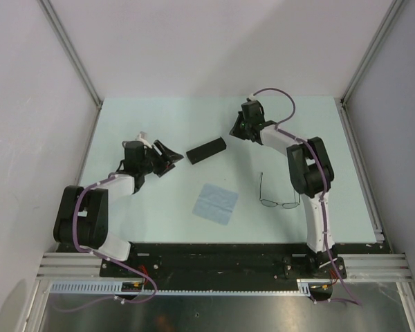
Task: Organize the sunglasses
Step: Move the sunglasses case to the center of the board.
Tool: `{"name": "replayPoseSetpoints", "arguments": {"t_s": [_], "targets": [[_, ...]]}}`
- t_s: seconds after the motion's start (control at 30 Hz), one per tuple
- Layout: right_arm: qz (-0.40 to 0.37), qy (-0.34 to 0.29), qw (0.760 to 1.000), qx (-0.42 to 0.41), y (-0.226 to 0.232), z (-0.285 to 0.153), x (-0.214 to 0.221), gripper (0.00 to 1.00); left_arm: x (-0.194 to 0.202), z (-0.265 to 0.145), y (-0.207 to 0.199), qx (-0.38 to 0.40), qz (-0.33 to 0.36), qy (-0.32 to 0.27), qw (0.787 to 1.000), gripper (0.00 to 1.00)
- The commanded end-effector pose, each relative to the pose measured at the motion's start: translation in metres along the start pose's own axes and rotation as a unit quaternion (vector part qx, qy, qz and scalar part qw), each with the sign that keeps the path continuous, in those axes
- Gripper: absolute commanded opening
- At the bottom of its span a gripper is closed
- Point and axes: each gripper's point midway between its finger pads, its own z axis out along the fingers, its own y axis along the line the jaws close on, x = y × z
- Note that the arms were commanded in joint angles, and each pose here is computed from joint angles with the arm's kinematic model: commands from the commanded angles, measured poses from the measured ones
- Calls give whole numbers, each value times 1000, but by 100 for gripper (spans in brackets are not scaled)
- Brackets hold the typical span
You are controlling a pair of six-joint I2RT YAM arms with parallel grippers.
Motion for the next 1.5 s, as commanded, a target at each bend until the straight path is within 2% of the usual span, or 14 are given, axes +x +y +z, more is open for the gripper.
{"name": "replayPoseSetpoints", "arguments": {"t_s": [0.0,0.13,0.3,0.4,0.63,0.97,1.13,1.27,1.37,1.43,1.47], "targets": [[16,-8,1000,22,-3,18,-7,13,-17,1,-20,22,9,-32,999,67],[15,-2,1000,25,-6,29,-1,13,-18,0,-21,24,9,-33,999,69],[0,24,1000,10,2,41,11,13,-16,-1,-27,35,21,-24,999,77],[-15,35,999,4,10,41,21,14,-21,-2,-25,28,23,-38,999,80],[-35,60,998,-4,21,28,47,16,-49,7,-23,8,38,-76,996,83],[-60,98,993,-23,46,-10,96,16,-60,43,-14,-5,29,-58,998,83],[-114,109,985,-73,92,-33,129,22,-68,34,-8,-17,29,-79,996,85],[-148,115,981,-57,103,-42,142,25,-85,13,-13,-20,25,-116,993,88],[-160,81,984,-18,98,-55,125,36,-100,-12,-16,-46,24,-157,986,90],[-170,52,984,-12,103,-70,108,46,-105,-26,-3,-94,24,-175,980,93],[-187,45,981,-13,107,-76,106,50,-113,-38,-13,-96,31,-193,976,94]]}}
